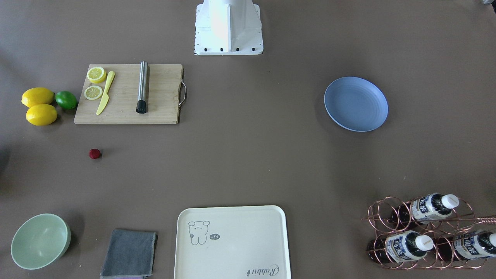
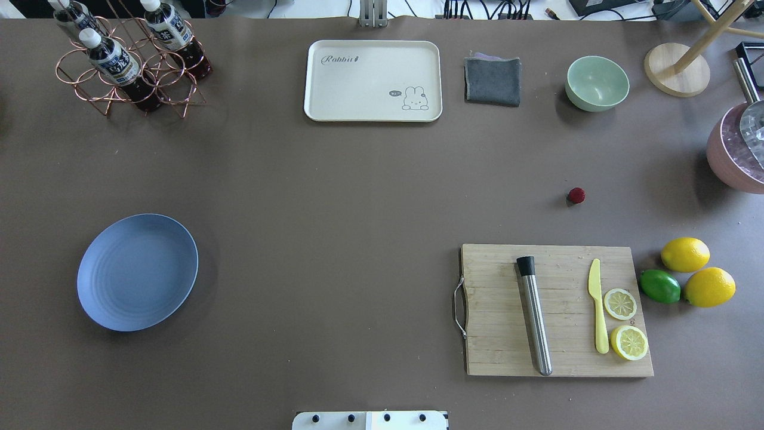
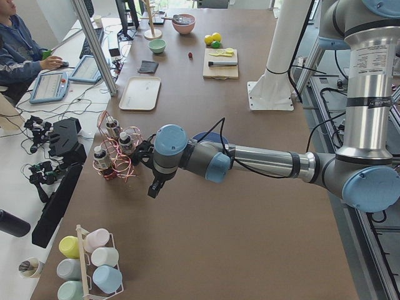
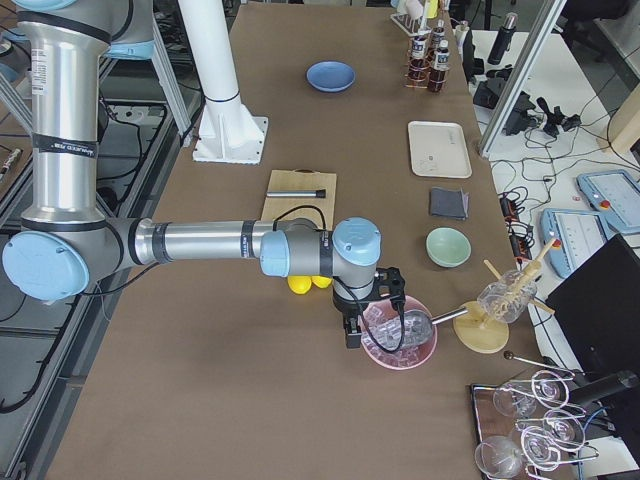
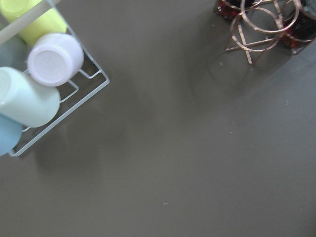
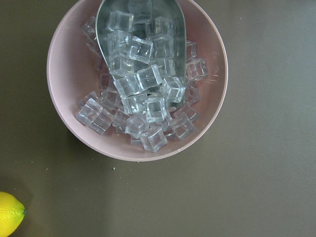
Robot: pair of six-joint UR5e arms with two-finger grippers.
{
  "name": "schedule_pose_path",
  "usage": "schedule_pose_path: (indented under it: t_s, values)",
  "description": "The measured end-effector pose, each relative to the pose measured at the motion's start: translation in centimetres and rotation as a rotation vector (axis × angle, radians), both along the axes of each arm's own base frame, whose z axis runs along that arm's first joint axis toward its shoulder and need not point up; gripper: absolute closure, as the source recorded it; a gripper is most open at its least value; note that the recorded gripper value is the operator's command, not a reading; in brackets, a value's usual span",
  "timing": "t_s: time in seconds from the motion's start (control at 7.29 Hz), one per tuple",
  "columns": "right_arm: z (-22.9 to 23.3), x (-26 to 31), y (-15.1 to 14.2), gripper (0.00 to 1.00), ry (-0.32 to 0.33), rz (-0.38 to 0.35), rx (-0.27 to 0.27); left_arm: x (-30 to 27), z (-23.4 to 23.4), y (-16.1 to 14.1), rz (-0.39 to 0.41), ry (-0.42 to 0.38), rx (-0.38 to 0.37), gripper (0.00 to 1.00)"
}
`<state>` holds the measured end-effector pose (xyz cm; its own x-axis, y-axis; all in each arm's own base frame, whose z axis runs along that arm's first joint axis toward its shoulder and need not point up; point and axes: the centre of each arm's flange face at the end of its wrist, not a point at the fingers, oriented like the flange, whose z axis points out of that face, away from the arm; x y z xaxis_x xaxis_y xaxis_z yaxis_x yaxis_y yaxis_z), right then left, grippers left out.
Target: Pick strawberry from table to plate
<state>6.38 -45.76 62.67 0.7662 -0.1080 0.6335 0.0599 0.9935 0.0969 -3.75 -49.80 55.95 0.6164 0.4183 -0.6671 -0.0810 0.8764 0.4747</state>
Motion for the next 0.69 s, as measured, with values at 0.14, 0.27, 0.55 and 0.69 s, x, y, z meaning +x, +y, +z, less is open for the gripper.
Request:
schedule_pose_path:
  t_s: [0.14,0.27,0.55,0.69]
  values:
    - [-0.4,-0.2,0.0,0.0,-0.013,0.003,0.003,3.3,0.1,0.3,0.023,0.025,-0.023,0.01]
    - [-1.0,-0.5,0.0,0.0,-0.042,0.01,0.0,6.1,1.1,1.6,0.016,0.053,-0.069,0.01]
    - [-1.8,-1.4,-0.1,0.0,-0.079,0.021,-0.014,11.3,2.9,5.0,-0.004,0.11,-0.141,0.01]
    - [-1.9,-1.7,-0.1,0.0,-0.083,0.02,-0.017,14.6,3.2,6.4,-0.009,0.122,-0.164,0.01]
